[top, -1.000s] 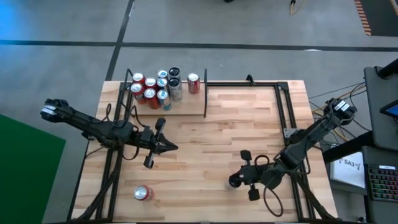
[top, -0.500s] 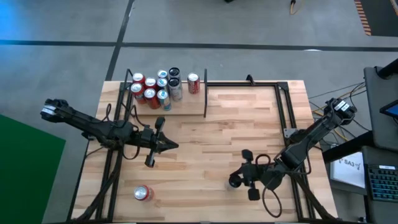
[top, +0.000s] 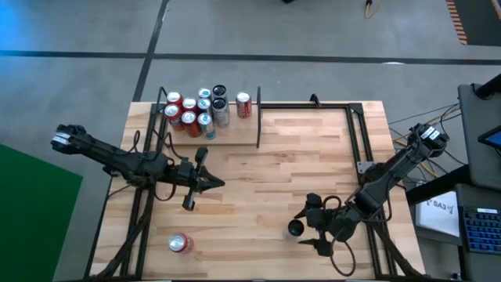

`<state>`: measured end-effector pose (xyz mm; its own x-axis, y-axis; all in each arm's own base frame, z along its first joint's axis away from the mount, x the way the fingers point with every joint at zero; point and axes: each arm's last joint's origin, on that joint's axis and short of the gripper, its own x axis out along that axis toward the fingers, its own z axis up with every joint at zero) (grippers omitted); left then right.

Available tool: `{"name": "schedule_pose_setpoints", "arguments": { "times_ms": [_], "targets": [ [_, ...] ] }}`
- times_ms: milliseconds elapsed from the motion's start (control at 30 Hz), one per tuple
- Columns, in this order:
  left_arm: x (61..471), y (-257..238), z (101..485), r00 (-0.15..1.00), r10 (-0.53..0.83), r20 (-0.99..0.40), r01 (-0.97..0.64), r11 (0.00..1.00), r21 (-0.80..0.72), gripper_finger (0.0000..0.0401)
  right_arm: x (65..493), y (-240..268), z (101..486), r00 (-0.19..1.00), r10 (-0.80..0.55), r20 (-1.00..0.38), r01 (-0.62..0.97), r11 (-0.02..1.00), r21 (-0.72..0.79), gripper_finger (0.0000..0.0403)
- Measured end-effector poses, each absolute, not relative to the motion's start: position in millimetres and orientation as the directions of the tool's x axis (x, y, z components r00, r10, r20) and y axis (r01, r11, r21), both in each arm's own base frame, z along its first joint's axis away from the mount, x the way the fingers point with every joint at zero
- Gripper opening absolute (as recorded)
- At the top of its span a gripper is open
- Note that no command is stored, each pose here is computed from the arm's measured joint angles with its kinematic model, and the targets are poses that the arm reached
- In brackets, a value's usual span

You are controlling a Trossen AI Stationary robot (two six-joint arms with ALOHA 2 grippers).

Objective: Place canned beverage on shelf
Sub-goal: Put the white pink soda can on the shelf aligned with the other white pink soda cans

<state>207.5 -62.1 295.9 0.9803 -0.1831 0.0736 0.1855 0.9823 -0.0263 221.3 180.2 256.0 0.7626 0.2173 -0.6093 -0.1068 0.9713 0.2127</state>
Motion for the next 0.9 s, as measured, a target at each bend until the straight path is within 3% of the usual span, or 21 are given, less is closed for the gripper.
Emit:
{"name": "schedule_pose_setpoints", "arguments": {
  "times_ms": [400,900],
  "targets": [
    [207,-62,296,0.980,-0.183,0.073,0.185,0.982,-0.026,0.0000,217,176,249,0.730,0.168,-0.662,-0.004,0.970,0.242,0.0384],
    [208,-62,296,0.981,-0.181,0.073,0.183,0.983,-0.022,0.0000,234,190,202,0.648,0.082,-0.757,0.036,0.990,0.138,0.0384]
  ]
}}
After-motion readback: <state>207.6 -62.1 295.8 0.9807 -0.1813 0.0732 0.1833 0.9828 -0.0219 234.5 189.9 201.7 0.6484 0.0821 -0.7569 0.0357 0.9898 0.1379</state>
